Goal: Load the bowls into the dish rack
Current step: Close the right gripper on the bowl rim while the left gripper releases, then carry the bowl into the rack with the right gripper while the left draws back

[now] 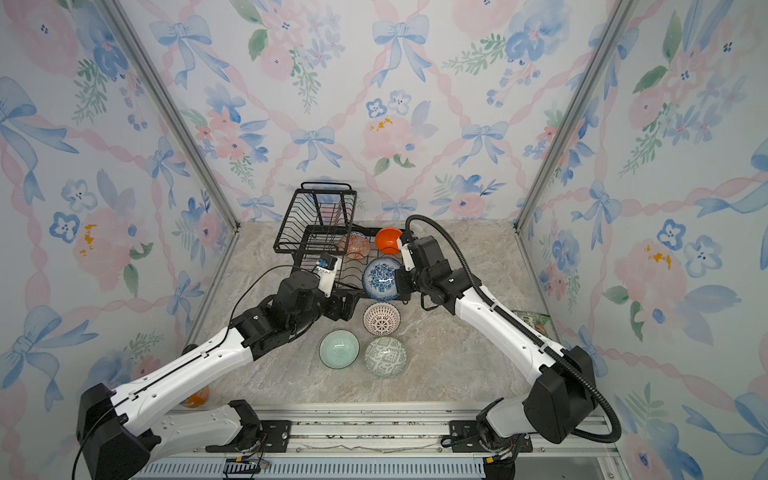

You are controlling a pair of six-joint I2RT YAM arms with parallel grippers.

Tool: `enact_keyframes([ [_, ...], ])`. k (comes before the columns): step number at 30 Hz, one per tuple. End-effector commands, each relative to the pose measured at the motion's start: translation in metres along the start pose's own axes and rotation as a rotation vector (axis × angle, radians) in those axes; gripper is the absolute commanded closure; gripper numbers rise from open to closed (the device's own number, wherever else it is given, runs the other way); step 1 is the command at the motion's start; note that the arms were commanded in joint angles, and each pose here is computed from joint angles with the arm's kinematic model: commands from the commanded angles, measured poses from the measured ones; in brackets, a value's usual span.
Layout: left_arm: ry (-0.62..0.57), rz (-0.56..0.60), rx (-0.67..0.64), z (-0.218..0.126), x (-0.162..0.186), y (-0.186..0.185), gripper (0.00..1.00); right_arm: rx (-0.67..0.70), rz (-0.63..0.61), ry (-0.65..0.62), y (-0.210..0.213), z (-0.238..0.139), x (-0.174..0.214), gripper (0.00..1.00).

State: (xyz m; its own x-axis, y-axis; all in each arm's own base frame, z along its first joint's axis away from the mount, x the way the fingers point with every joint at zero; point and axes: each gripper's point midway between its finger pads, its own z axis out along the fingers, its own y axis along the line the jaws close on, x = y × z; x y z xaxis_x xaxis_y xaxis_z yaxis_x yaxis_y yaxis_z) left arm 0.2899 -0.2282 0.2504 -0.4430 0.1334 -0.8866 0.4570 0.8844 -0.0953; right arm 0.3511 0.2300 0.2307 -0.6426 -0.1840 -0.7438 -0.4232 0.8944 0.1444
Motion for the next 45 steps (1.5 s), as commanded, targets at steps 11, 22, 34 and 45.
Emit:
enact_keyframes([
  [11,-0.018,-0.025,-0.128,-0.026,0.029,0.038,0.02,0.079,-0.155,-0.154,-0.014,-0.013,-0.045,1.0],
  [22,-0.014,-0.07,-0.081,-0.031,0.051,0.057,0.02,0.188,-0.224,-0.268,-0.033,-0.003,-0.065,1.0],
  [34,-0.017,-0.085,-0.098,-0.027,0.056,0.066,0.02,0.306,-0.422,-0.49,-0.048,0.028,-0.103,1.0],
  [45,-0.008,-0.082,-0.088,-0.025,0.061,0.066,0.02,0.432,-0.572,-0.522,-0.071,0.091,-0.11,1.0],
])
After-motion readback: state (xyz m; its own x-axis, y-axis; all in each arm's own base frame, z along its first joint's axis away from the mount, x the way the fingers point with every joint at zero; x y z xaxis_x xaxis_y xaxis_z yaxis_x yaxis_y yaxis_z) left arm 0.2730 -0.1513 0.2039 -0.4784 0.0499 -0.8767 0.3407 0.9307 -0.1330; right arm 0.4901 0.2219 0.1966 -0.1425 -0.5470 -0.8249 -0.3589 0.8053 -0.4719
